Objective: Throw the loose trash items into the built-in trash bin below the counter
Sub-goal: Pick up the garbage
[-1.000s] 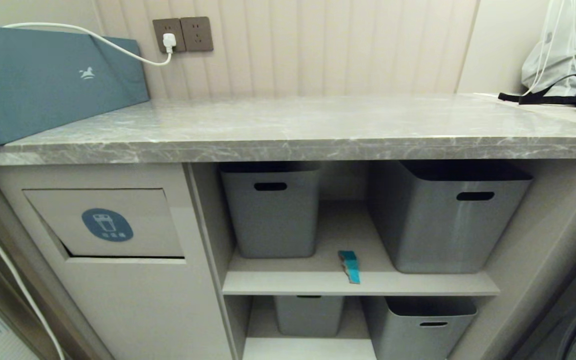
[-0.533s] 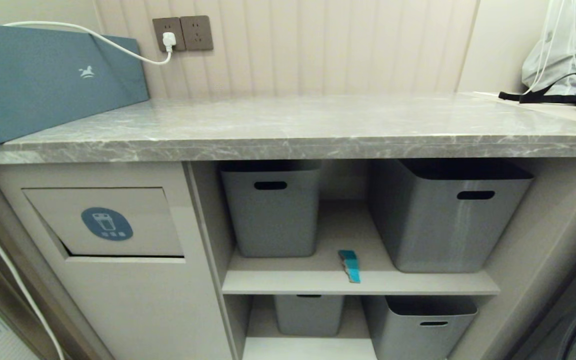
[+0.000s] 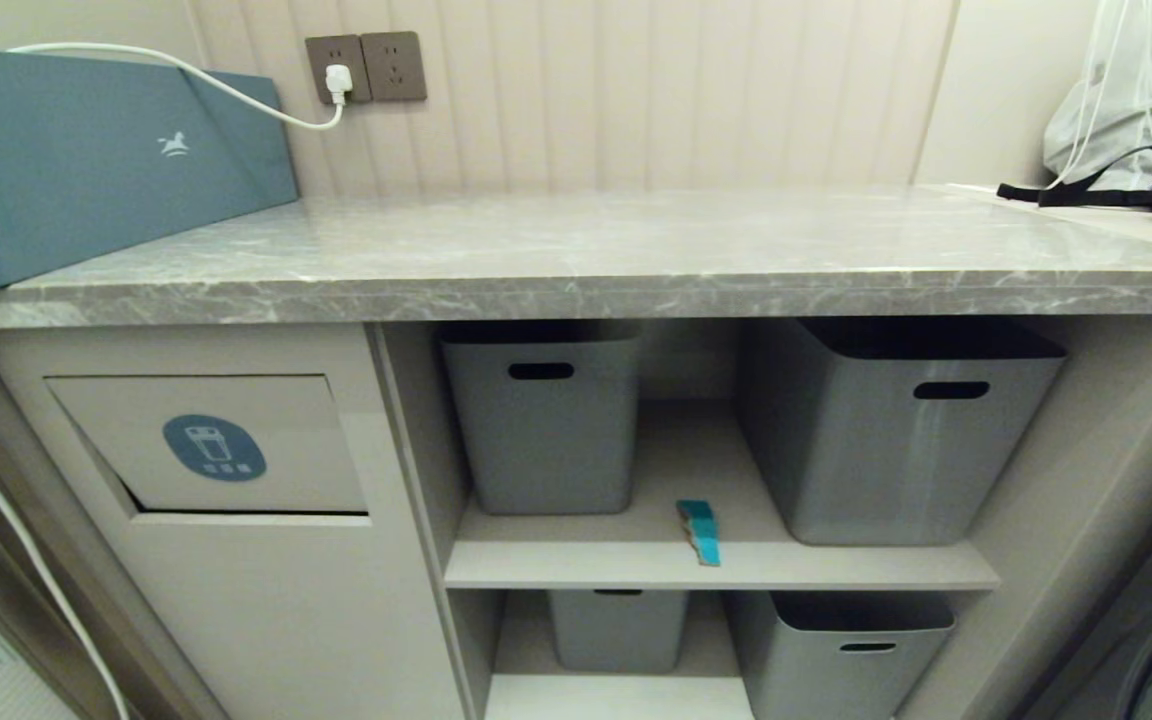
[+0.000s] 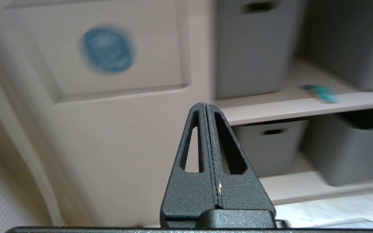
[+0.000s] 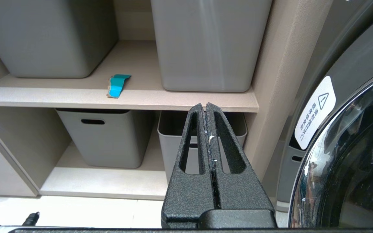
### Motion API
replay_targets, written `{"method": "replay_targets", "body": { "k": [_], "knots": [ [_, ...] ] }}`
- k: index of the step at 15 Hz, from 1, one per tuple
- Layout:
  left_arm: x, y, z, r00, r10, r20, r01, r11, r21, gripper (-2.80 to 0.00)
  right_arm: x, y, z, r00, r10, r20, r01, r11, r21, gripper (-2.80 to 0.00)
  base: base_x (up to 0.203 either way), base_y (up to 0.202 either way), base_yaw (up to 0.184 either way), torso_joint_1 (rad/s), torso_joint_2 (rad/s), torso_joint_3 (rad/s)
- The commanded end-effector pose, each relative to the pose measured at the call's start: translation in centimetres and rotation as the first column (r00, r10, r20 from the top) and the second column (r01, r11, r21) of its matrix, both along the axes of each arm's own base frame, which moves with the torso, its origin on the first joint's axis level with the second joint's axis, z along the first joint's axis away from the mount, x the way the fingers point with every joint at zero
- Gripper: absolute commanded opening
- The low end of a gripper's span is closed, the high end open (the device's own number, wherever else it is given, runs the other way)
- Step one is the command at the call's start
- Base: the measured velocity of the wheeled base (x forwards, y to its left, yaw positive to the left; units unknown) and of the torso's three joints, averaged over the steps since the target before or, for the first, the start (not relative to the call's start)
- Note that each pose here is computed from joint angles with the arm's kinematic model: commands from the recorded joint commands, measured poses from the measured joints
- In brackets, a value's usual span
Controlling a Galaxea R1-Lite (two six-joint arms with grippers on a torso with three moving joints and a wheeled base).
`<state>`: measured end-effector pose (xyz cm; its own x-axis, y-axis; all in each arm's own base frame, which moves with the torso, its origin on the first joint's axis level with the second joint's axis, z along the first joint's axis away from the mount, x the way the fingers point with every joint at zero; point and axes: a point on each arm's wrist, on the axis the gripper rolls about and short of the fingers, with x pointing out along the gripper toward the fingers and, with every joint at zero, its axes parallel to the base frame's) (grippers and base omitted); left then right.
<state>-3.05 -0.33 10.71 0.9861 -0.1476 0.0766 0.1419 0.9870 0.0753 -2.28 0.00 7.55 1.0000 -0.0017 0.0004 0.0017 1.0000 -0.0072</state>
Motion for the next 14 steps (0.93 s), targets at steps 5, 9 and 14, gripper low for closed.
{"method": "replay_targets", "body": {
  "k": [5,9,14],
  "knots": [
    [4.9,-0.6,3.3,0.921,-0.263,-0.287,0.269,0.963,-0.019,-2.8,0.0,0.0,0.0,1.0,0.0,0.0,0.0,1.0,0.004,-2.8,0.0,0.0,0.0,0.0,0.0,0.0],
    [10.1,-1.7,4.3,0.777,-0.497,-0.387,0.521,0.852,-0.049,-2.8,0.0,0.0,0.0,1.0,0.0,0.0,0.0,1.0,0.004,-2.8,0.0,0.0,0.0,0.0,0.0,0.0],
    [8.3,-2.7,2.5,0.649,-0.665,-0.369,0.704,0.709,-0.041,-2.8,0.0,0.0,0.0,1.0,0.0,0.0,0.0,1.0,0.0,-2.8,0.0,0.0,0.0,0.0,0.0,0.0]
  ]
}}
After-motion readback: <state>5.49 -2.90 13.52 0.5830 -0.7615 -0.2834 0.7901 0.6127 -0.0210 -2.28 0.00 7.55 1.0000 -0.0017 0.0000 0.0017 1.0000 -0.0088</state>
